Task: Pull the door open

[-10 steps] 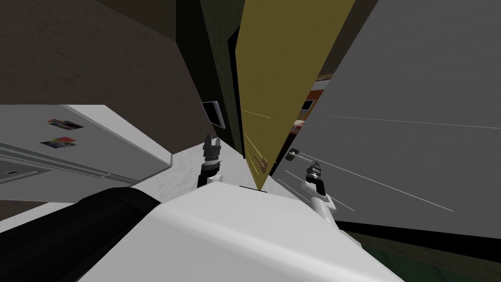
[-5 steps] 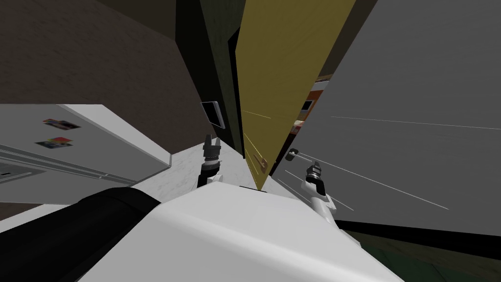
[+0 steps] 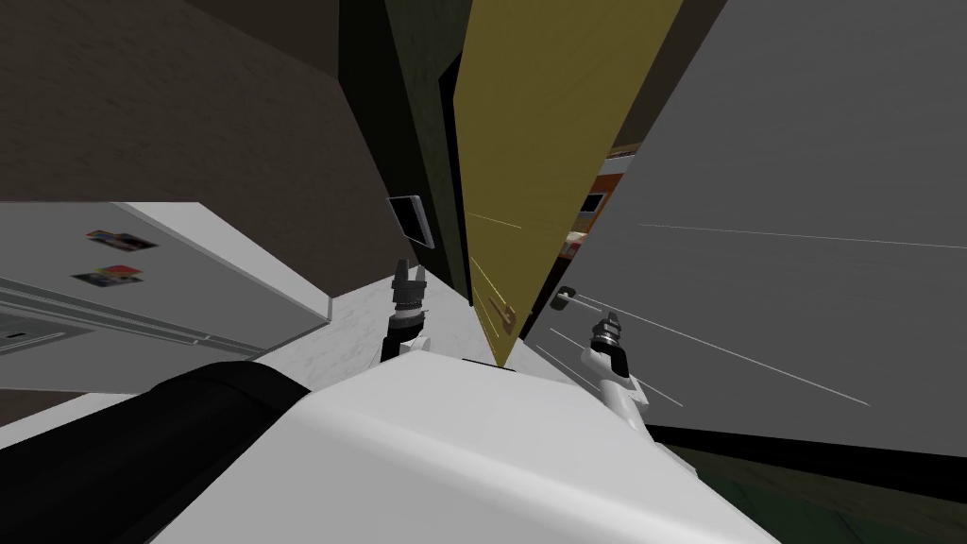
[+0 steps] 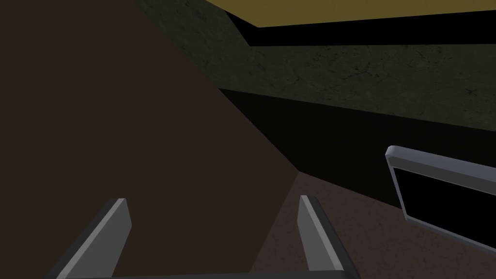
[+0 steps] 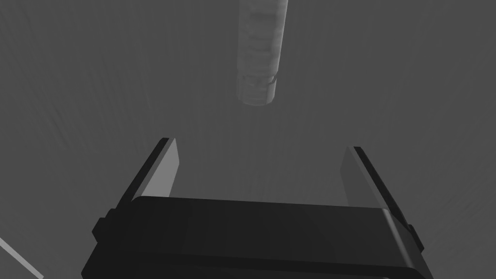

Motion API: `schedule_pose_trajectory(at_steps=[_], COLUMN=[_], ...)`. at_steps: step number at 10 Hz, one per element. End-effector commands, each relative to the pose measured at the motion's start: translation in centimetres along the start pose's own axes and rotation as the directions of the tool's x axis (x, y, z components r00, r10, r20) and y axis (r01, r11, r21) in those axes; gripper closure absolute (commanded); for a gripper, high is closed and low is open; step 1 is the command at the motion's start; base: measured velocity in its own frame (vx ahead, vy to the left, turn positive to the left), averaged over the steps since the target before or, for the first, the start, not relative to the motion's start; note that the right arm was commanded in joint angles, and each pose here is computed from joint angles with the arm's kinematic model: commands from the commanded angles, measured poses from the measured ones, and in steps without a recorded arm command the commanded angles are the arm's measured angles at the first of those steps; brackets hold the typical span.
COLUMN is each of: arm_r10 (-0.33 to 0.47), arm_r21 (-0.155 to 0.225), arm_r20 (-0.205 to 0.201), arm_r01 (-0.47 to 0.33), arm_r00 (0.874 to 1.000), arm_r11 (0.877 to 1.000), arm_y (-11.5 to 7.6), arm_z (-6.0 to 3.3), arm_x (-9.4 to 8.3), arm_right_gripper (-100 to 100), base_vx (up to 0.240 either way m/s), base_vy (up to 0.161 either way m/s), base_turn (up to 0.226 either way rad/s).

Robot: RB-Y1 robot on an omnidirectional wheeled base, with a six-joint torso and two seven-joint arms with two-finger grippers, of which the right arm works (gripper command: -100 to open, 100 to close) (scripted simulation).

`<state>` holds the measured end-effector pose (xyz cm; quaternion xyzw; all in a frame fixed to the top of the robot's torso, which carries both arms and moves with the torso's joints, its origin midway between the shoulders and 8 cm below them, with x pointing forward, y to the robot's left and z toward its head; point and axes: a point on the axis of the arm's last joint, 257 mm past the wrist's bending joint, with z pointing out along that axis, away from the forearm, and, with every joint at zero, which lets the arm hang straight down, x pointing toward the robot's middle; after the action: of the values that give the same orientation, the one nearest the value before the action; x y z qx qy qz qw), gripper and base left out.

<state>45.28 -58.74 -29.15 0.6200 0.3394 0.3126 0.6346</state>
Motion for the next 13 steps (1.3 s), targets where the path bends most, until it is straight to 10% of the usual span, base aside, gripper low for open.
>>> schedule_pose_trajectory(at_steps=[1, 13], arm_r10=[-0.009, -0.007], arm_r21=[-0.001, 0.003], arm_r20=[0.010, 0.026], arm_r01=[0.009, 0.007], arm_r00=[1.000, 1.000], arm_r11=[1.000, 1.000], arm_y=[0.0, 0.0], arm_z=[-0.01, 0.17], arm_x=[-0.1, 3.4], arm_right_gripper=[-100, -100], base_vx=[0.002, 0.013], base_vy=[0.005, -0.015], base_turn=[-0.015, -0.009])
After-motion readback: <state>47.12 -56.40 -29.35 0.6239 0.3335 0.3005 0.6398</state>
